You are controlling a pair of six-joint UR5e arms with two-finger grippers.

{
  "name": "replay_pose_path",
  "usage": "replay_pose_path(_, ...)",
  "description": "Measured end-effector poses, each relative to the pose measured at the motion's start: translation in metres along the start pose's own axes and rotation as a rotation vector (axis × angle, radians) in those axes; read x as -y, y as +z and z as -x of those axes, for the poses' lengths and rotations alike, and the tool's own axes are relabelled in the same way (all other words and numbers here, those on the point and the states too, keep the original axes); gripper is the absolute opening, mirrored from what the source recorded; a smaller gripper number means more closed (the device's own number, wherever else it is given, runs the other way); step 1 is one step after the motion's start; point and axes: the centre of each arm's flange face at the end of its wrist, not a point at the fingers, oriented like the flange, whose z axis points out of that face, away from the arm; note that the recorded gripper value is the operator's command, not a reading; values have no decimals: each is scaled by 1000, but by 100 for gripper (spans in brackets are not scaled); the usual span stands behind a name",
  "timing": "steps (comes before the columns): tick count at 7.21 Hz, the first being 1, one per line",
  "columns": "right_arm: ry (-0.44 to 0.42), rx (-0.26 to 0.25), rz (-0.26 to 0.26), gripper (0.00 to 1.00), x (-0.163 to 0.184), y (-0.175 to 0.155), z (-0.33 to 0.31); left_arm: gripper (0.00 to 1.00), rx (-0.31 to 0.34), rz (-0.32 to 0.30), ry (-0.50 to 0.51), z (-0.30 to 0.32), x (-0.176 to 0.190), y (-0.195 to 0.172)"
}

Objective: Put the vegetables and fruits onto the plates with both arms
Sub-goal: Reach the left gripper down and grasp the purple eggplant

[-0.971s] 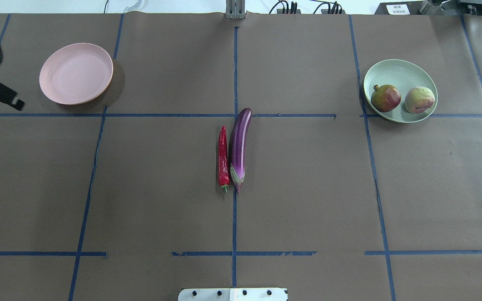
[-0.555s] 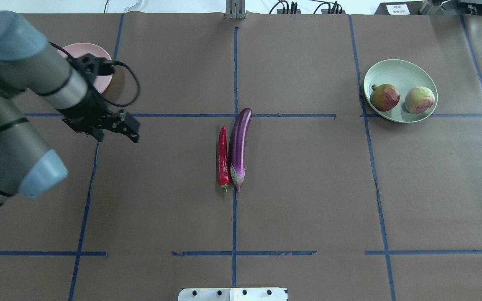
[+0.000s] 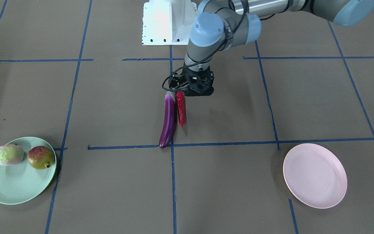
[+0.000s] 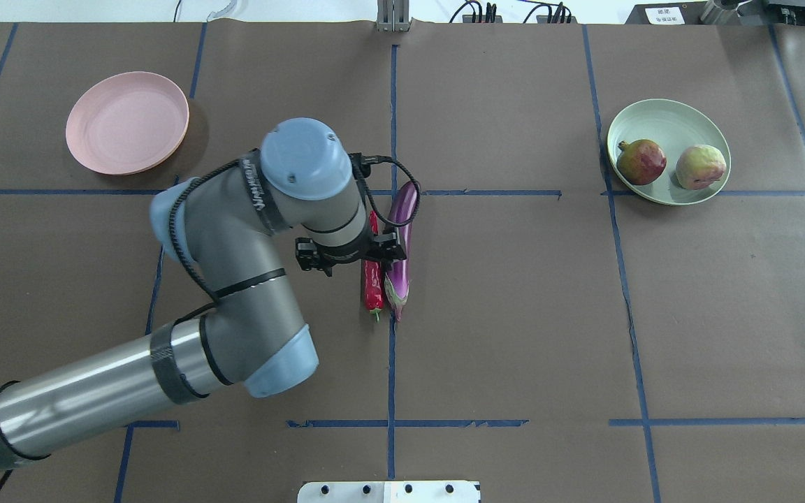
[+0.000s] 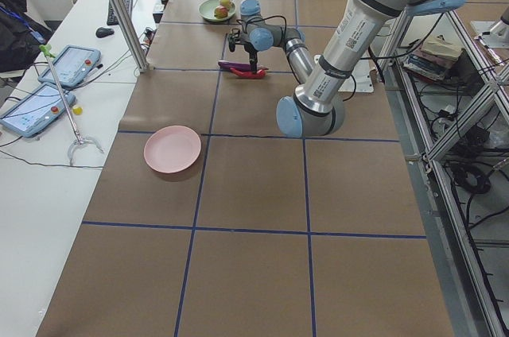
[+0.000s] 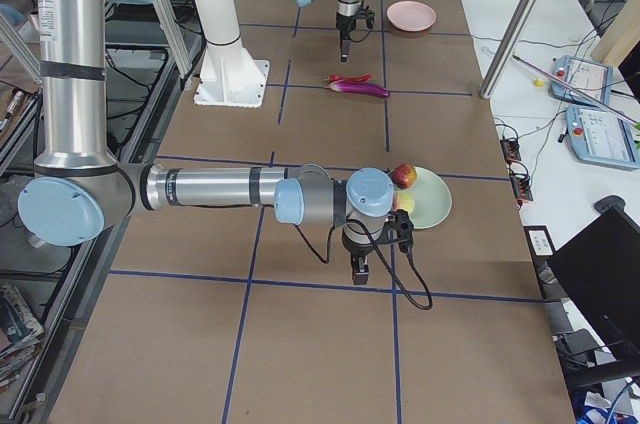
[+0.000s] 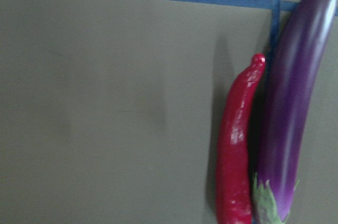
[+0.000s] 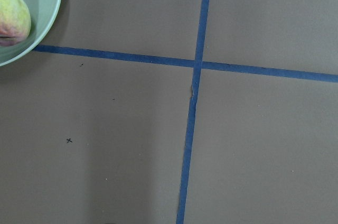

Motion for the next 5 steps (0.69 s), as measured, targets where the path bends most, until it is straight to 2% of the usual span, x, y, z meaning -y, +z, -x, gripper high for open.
replay_pose_path(3, -2, 0, -2, 100, -1, -1, 1, 78, 68, -36, -24, -56, -2, 39)
replay_pose_path(4, 0, 0, 0, 100, -2, 0, 0, 63, 84, -39, -28, -59, -2, 47)
replay_pose_path(5, 1, 0, 1, 100, -3, 0, 0, 36, 98, -46, -29, -59, -1, 53)
